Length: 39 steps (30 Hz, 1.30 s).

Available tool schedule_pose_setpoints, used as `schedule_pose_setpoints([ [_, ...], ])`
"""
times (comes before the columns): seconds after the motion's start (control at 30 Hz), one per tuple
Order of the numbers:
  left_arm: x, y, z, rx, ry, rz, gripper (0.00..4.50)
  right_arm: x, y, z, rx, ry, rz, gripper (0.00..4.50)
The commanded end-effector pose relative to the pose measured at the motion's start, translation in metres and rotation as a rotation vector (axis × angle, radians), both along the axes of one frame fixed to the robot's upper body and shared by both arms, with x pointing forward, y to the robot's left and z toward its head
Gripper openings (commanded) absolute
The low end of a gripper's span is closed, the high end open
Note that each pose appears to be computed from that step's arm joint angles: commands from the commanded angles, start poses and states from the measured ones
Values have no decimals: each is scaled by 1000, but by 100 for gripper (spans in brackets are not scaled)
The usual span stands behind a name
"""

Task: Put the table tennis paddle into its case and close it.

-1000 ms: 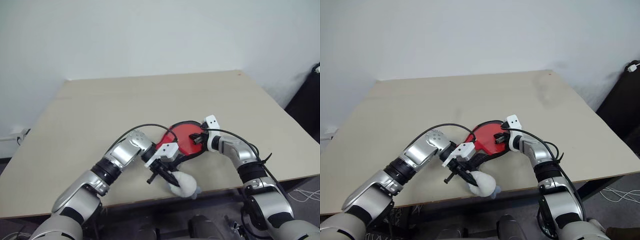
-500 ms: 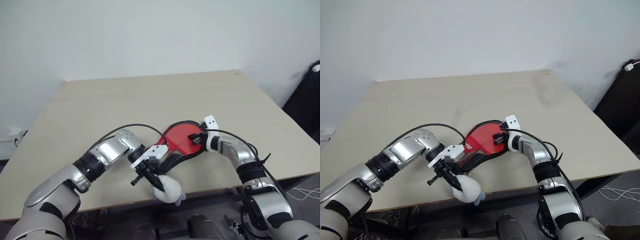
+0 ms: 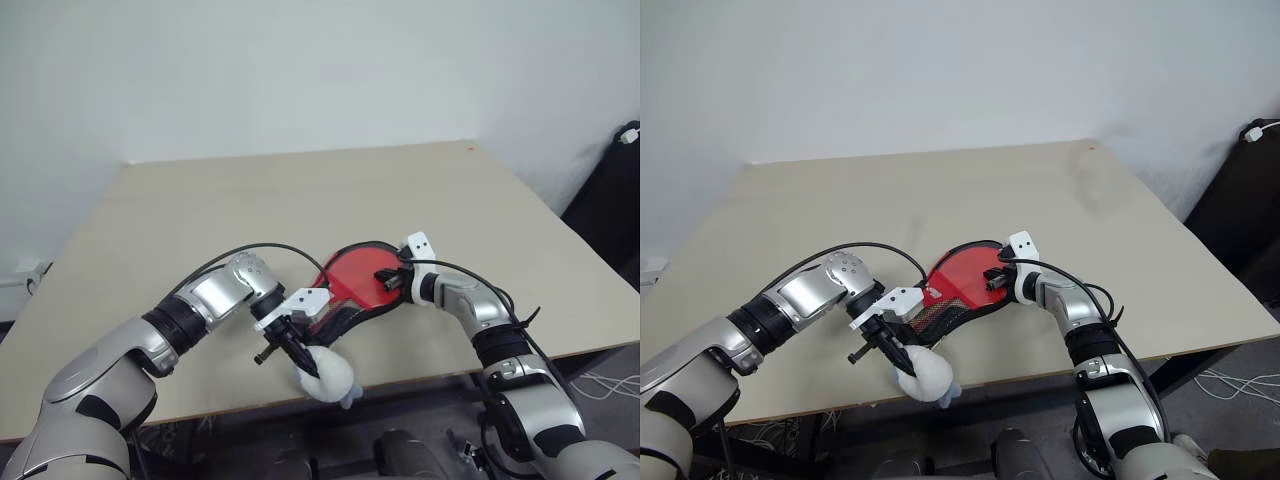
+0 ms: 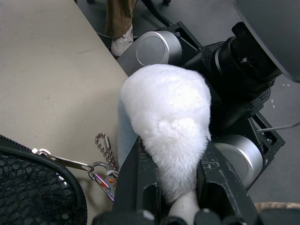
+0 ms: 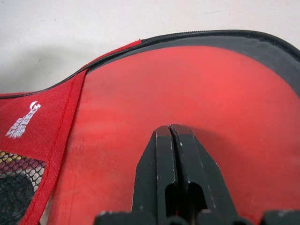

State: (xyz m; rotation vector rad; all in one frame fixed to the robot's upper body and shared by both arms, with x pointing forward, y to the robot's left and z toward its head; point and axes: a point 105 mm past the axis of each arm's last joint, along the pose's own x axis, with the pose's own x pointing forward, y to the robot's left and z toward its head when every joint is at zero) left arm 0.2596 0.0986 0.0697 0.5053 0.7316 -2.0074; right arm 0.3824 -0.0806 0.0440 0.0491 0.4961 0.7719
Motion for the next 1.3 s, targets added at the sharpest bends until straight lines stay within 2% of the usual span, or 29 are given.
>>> schedule_pose_setpoints([
  [0.03,8,2,7,-29,-16,42,72,-5,-2,-13,-23,41,-5,0],
  [0.43,6,-1,16,-76,43,81,407,-4,-1,-12,-29,39,3,0],
  [0.5,5,-2,21,-98,59,90,446,-3,0,-11,-29,38,6,0],
  [0.7,10,-3,33,-172,64,137,446,-3,2,-11,-29,35,15,0],
  [0.8,22,-6,48,-269,81,217,446,-2,4,-9,-22,26,18,0],
  [0.9,45,-10,59,-373,47,379,446,1,5,-2,-5,-7,17,0],
  [1.1,99,2,70,-569,-165,739,446,4,6,20,1,-124,24,0],
  [1.23,133,29,57,-570,-372,1008,446,8,1,36,2,-209,-25,0],
  [1.3,143,45,49,-551,-462,1111,446,10,-3,42,-1,-244,-65,0],
])
